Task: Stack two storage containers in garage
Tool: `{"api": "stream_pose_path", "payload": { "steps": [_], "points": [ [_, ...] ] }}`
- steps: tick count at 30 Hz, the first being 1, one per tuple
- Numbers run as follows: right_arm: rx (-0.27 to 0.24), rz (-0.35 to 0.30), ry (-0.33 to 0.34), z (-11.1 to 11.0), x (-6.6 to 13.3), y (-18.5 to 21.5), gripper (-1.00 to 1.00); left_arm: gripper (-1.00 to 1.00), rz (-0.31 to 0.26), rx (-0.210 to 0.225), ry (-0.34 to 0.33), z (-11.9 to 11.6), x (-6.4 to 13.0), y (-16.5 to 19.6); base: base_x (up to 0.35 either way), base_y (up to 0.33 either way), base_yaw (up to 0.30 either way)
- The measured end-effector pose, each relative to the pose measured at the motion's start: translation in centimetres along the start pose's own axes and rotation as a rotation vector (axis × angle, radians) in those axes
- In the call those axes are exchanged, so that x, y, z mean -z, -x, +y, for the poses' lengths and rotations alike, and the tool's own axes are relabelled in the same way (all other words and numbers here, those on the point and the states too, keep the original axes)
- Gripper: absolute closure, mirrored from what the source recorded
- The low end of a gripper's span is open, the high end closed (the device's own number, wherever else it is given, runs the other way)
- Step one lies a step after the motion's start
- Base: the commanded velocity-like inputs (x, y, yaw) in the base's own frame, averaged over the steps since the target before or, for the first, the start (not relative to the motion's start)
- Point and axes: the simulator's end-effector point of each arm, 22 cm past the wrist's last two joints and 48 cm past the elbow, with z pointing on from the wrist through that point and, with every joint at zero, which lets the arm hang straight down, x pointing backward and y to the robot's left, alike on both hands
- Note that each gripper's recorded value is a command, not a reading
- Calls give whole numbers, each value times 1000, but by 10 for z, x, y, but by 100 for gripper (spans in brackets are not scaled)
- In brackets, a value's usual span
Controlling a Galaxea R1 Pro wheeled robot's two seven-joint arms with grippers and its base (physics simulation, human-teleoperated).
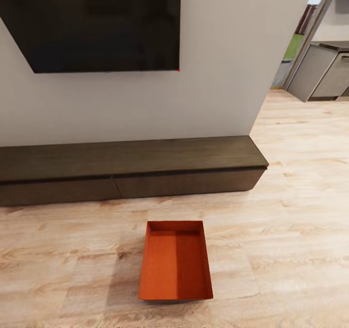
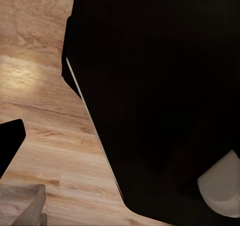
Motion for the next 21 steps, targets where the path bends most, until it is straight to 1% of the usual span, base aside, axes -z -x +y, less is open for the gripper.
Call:
{"api": "stream_pose_path", "payload": {
  "steps": [21],
  "points": [
    [2, 33, 5, 2, -1, -13, -100, -100, 32, 0, 11, 4, 0, -12, 0, 0, 0]
  ]
}}
